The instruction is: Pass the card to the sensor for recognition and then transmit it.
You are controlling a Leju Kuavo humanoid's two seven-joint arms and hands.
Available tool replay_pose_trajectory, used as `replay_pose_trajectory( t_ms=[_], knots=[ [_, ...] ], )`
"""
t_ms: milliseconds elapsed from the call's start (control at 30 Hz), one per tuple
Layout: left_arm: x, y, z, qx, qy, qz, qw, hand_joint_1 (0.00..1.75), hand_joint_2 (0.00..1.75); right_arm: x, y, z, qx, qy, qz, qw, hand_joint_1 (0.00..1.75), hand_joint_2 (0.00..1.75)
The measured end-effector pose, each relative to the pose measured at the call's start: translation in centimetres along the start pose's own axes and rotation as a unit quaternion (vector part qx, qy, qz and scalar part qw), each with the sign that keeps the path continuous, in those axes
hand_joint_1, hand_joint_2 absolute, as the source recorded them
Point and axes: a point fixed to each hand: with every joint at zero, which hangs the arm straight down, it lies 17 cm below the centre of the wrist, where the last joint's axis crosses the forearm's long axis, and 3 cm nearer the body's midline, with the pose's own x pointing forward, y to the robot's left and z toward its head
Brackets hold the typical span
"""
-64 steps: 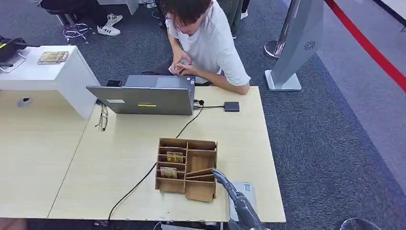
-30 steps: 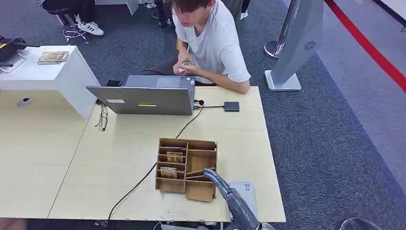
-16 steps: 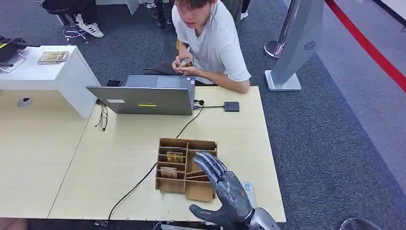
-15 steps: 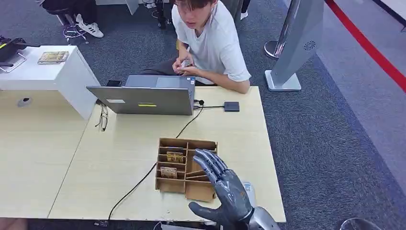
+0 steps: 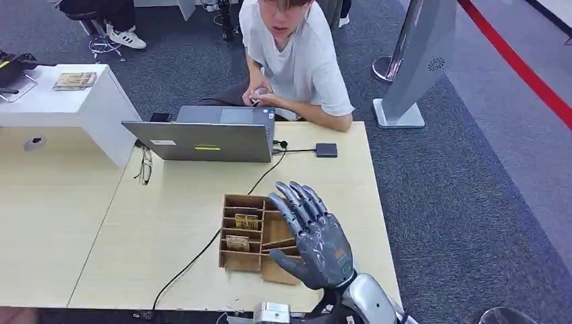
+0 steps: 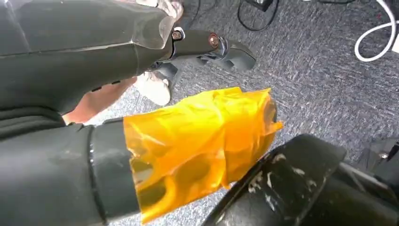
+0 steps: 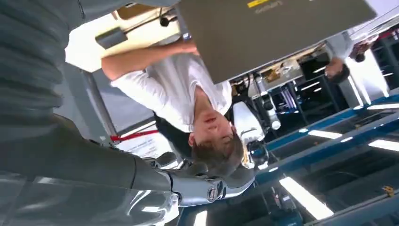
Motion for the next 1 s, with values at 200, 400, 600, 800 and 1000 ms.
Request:
replay_pose_trajectory(
  t_ms=[200,400,600,800,1000],
  knots=[
    [0.2,0.2,-0.1,-0.002,-0.001,-0.006,1.0,0.0,0.0,-1.1,0.5,-0.4,0.01,0.011,0.027,1.0,0.0,1.75],
    [0.5,0.5,-0.2,-0.002,-0.004,-0.011,1.0,0.0,0.0,-3.0,1.7,-0.7,0.03,0.03,0.047,0.998,0.0,1.75],
    [0.7,0.6,-0.3,-0.001,-0.008,-0.016,1.0,0.0,0.0,-3.7,2.4,-0.8,0.04,0.036,0.058,0.997,0.0,1.75],
    [0.8,0.7,-0.3,-0.002,-0.009,-0.019,1.0,0.0,0.0,-4.2,2.7,-1.0,0.043,0.041,0.061,0.996,0.0,1.75],
    [0.9,0.8,-0.3,-0.002,-0.009,-0.021,1.0,0.0,0.0,-5.2,3.0,-1.5,0.049,0.056,0.066,0.995,0.0,1.75]
  ],
)
